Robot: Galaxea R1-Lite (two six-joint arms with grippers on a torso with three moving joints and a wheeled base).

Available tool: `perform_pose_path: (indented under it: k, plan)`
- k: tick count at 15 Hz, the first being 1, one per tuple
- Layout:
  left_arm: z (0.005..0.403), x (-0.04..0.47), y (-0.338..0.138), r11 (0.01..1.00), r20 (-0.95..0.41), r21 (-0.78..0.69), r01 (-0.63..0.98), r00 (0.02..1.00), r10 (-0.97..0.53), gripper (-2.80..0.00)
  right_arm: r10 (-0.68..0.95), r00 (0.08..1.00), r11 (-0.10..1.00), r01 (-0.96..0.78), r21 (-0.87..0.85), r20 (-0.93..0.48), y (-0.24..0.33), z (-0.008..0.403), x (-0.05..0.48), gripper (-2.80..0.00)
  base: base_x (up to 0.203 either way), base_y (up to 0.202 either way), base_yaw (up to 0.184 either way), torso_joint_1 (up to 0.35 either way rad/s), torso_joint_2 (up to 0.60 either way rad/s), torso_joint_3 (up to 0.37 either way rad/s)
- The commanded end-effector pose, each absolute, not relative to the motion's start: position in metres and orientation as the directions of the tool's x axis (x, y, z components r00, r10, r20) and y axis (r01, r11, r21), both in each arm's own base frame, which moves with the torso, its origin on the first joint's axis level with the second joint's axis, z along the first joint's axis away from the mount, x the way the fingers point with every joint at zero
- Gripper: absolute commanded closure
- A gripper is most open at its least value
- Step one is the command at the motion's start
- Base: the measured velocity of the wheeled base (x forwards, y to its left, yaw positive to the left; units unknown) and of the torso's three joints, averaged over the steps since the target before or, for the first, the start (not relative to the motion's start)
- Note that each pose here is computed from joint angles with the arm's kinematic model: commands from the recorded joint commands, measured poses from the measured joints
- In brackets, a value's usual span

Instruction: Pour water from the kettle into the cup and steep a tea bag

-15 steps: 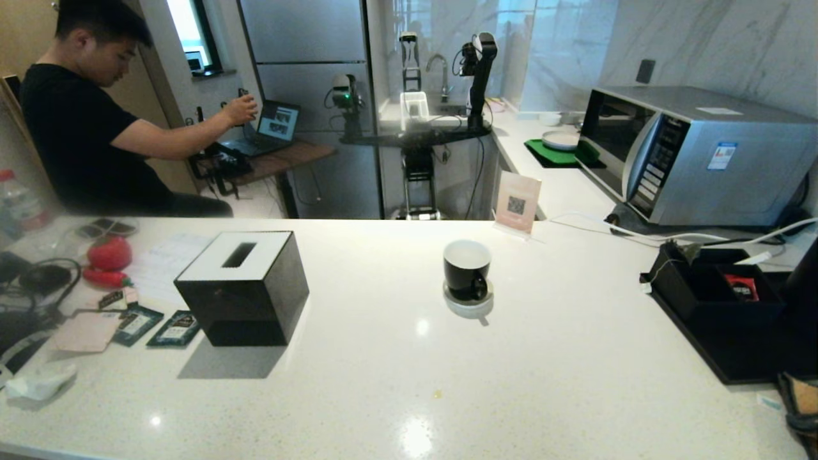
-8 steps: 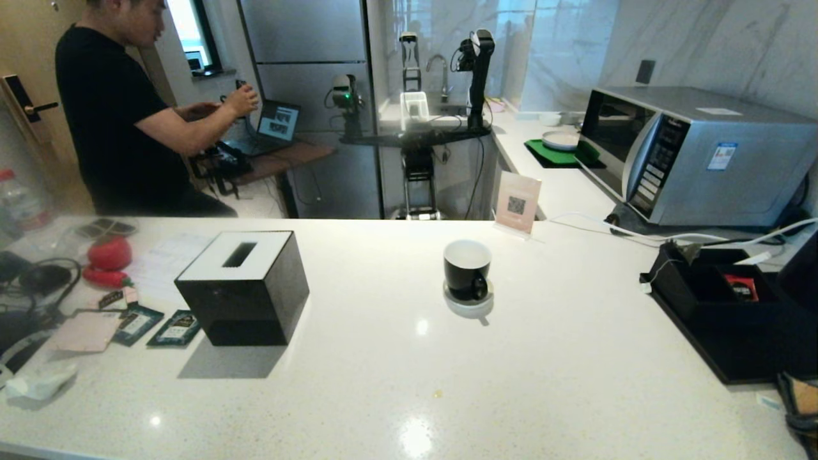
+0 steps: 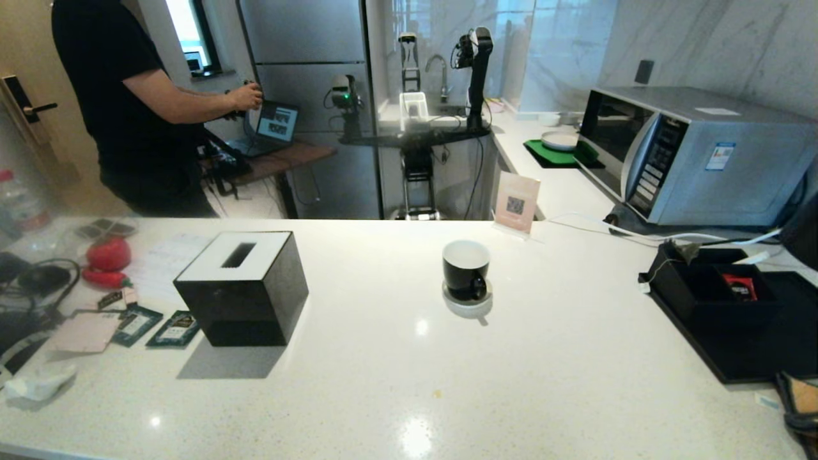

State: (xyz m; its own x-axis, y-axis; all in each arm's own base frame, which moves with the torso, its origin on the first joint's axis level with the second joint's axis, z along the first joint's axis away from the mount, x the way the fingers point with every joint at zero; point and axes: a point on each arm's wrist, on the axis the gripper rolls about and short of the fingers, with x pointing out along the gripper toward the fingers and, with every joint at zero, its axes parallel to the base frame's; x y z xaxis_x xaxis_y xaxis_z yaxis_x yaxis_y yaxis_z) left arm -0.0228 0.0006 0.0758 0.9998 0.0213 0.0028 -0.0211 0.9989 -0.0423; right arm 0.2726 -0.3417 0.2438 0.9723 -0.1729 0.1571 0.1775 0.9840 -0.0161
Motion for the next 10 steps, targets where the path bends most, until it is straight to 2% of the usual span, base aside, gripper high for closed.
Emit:
perform_pose_path:
  k: [1,10]
  plan:
    - [0.076,-0.023,0.001,0.999,0.003,-0.043,-0.021,1.000,0.021,0.00,-0.081,0.977,0.994,0.094,-0.055,0.200,-0.300,0.273,0.285,0.00,0.000,0.000,0.000,0.000,0.00,0.000]
    - [0.076,-0.023,0.001,0.999,0.003,-0.043,-0.021,1.000,0.021,0.00,0.155,0.975,0.988,-0.153,-0.027,0.160,-0.193,0.286,0.336,0.00,0.000,0.000,0.000,0.000,0.00,0.000]
